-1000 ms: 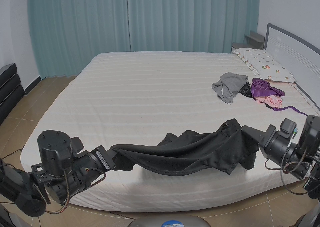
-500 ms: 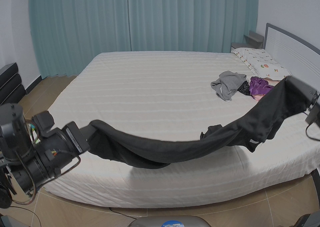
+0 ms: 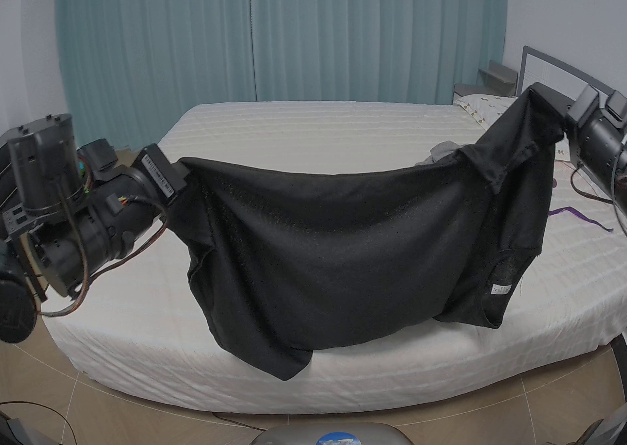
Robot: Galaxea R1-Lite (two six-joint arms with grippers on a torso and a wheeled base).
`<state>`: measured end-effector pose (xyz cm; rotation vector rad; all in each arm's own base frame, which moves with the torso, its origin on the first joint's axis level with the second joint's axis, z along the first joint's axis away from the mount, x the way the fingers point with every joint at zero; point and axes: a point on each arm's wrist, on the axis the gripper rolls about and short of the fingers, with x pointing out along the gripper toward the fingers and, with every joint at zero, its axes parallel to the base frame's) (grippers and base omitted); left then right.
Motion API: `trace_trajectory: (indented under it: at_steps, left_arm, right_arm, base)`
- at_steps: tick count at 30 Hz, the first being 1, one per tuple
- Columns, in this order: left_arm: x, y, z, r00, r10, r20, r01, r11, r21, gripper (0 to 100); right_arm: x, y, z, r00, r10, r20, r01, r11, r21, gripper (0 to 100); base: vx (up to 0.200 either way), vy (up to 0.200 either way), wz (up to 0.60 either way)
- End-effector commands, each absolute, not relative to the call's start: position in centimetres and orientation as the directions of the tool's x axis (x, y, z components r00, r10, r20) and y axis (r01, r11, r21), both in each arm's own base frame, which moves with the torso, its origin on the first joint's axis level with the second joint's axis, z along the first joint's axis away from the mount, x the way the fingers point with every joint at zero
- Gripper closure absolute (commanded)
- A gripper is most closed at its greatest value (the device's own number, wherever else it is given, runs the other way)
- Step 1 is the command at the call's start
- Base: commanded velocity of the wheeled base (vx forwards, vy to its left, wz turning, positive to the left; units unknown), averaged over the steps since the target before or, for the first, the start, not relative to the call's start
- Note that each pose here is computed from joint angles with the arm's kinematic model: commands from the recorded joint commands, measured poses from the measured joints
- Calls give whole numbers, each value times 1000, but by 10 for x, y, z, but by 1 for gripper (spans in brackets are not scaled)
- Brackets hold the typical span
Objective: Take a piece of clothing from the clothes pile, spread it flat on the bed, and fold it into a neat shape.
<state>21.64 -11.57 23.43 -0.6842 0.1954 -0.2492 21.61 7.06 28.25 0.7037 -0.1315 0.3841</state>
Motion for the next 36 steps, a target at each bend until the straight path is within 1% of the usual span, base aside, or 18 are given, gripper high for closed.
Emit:
trace_trajectory:
  at_steps: [1,9,10,11,14,15,16,19,22,24,25,28,34,35,36]
  left_arm:
    - [285,-127,204,960,-230,-162,78,771,-632,100]
    - [342,-137,165,960,-200,-195,36,782,-622,100]
    - [342,-137,165,960,-200,-195,36,782,-622,100]
    - [358,-141,150,960,-191,-207,23,785,-619,100]
    - [380,-145,122,954,-179,-242,-5,794,-608,100]
    - [382,-146,118,952,-177,-250,-11,797,-604,100]
    - [392,-149,102,948,-173,-266,-23,800,-599,100]
    - [409,-153,77,947,-166,-277,-34,802,-597,100]
    - [424,-156,57,946,-159,-282,-41,805,-592,100]
    - [427,-157,50,944,-157,-290,-47,806,-590,100]
    - [432,-157,41,942,-153,-300,-55,808,-586,100]
    - [440,-158,29,941,-151,-304,-59,809,-585,100]
    - [461,-161,9,945,-145,-294,-59,806,-589,100]
    - [464,-161,5,945,-142,-294,-62,805,-590,100]
    - [464,-161,5,945,-142,-294,-62,805,-590,100]
  right_arm:
    - [299,79,242,954,242,177,-300,759,578,100]
    - [344,89,211,964,243,112,-262,770,581,100]
    - [344,89,211,964,243,112,-262,770,581,100]
    - [356,91,198,967,239,90,-246,775,581,100]
    - [377,91,175,972,228,54,-216,788,577,100]
    - [379,91,172,973,226,51,-213,789,577,100]
    - [392,90,156,976,215,29,-192,794,577,100]
    - [409,89,124,979,203,-26,-151,804,575,100]
    - [424,83,101,982,181,-43,-124,808,576,100]
    - [429,82,92,983,175,-58,-110,809,578,100]
    - [436,79,78,983,166,-80,-90,812,577,100]
    - [447,77,59,982,155,-109,-65,816,574,100]
    - [466,78,27,979,150,-141,-44,821,570,100]
    - [469,79,17,975,151,-162,-33,823,566,0]
    - [469,79,17,975,151,-162,-33,823,566,0]
  base:
    - [200,0,0]
    - [200,0,0]
    - [200,0,0]
    - [200,0,0]
    - [200,0,0]
    - [0,0,0]
    - [0,0,0]
    - [0,0,0]
    - [0,0,0]
    - [0,0,0]
    - [0,0,0]
    - [0,0,0]
    - [0,0,0]
    - [0,0,0]
    - [0,0,0]
